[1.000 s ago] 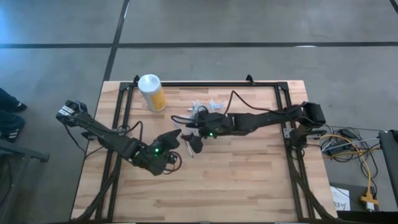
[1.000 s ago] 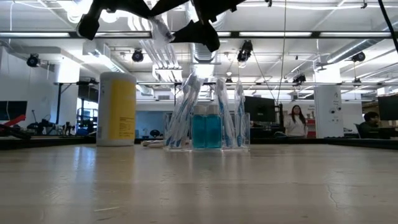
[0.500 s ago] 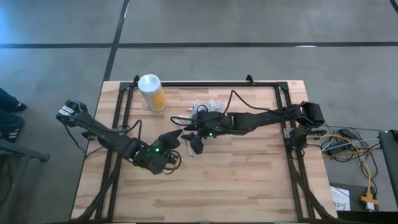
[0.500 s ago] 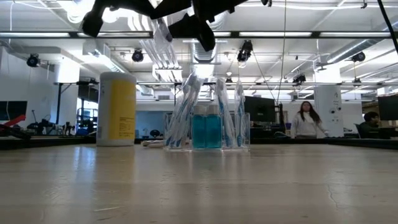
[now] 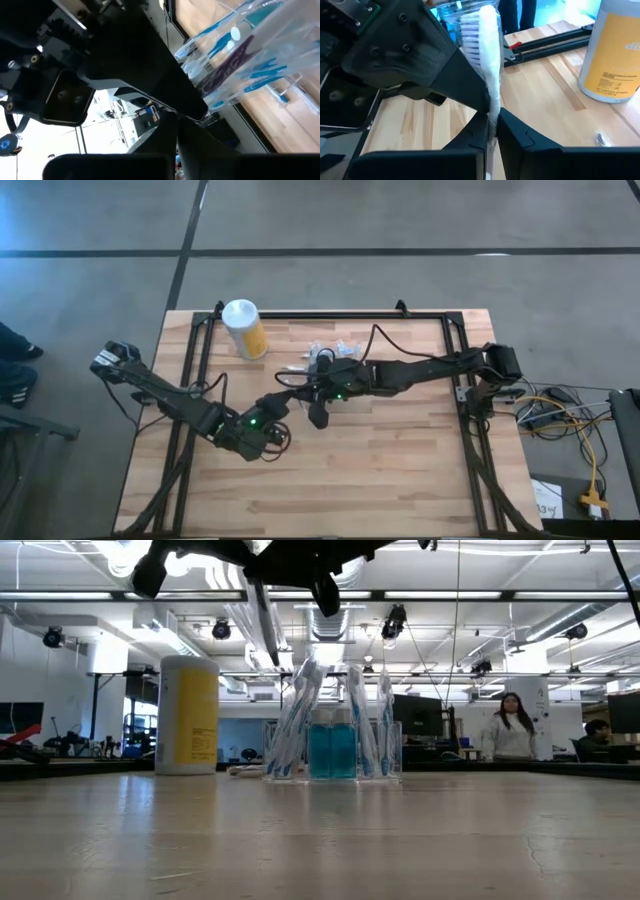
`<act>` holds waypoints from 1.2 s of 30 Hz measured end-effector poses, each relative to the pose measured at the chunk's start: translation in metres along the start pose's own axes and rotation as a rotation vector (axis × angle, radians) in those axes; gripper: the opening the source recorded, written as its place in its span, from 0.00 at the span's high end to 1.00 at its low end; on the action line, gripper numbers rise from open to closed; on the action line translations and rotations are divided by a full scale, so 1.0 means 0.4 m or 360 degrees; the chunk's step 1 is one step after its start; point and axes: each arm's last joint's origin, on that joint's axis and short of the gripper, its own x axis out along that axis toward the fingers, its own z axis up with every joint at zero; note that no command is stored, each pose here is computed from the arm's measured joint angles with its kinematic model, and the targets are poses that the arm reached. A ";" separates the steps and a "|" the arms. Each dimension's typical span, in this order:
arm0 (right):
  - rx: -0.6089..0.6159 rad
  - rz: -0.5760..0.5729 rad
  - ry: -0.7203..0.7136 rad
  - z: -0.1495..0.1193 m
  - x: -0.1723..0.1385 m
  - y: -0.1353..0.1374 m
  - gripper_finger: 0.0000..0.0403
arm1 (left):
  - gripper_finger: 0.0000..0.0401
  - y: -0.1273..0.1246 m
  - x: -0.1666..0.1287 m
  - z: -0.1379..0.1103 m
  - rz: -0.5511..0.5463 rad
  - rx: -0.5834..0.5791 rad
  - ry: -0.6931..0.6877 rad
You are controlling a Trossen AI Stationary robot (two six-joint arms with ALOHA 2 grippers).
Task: Pick & Place toothbrushing station
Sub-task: Put the bottom purple toothbrush into the right section of the transparent organizer
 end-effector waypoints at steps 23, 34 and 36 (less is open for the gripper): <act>-0.0346 -0.0001 -0.0239 0.056 -0.199 0.105 0.97 | 0.80 0.064 -0.236 -0.230 -0.0215 -0.1287 -0.0765; -0.0383 -0.0044 -0.0615 -0.056 -0.497 0.113 0.97 | 0.86 -0.047 -0.238 -0.337 -0.0796 -0.2138 -0.0995; -0.0359 -0.0116 -0.0661 -0.089 -0.543 0.094 0.97 | 0.88 -0.080 -0.232 -0.342 -0.0815 -0.2205 -0.0996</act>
